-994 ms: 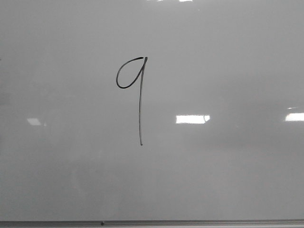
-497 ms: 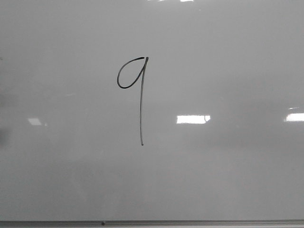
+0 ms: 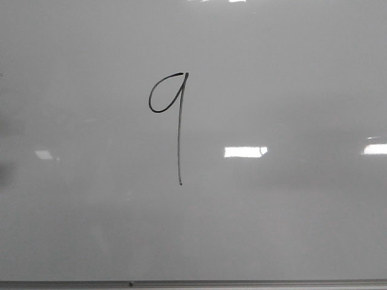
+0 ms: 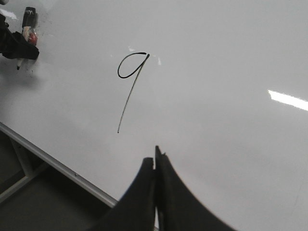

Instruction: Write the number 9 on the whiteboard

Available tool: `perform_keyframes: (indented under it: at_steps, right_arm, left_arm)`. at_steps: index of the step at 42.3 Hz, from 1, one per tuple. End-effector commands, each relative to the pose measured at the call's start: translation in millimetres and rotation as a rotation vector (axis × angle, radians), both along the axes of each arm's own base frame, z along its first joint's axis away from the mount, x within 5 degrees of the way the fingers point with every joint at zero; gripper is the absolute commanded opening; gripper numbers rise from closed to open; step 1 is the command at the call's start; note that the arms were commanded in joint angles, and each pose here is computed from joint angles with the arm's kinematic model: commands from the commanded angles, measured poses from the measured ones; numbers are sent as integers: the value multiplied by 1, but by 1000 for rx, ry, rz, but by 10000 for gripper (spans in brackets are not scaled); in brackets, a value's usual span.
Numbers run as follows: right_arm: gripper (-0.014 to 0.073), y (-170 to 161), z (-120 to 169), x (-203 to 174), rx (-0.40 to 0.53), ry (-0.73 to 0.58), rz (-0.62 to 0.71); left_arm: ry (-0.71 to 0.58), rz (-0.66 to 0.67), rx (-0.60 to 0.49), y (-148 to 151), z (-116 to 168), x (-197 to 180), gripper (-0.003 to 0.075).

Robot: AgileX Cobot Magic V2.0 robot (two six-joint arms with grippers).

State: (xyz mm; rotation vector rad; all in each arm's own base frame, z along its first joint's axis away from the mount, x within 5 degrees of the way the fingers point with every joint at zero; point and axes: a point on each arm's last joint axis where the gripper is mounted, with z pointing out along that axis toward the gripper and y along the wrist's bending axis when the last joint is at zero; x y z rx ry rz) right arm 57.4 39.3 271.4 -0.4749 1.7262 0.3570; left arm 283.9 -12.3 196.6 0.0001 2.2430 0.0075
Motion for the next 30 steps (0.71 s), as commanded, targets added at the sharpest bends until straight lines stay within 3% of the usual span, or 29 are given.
perform_keyframes:
  at_steps: [1,9,14,30]
  right_arm:
    - [-71,-2,13,2,45,-58,-39]
    - [-71,-3,13,2,46,-63,-43]
    - [-71,-3,13,2,46,-63,-43]
    - [-71,-3,13,2,45,-60,-41]
  left_arm:
    - [-140,9,-1,0,34,0,460]
    - [-317,-13,-17,0,86,-37,465]
    - [-437,-14,-25,2,109,-71,402]
    - [-589,-82,-60,2,116,-158,-20]
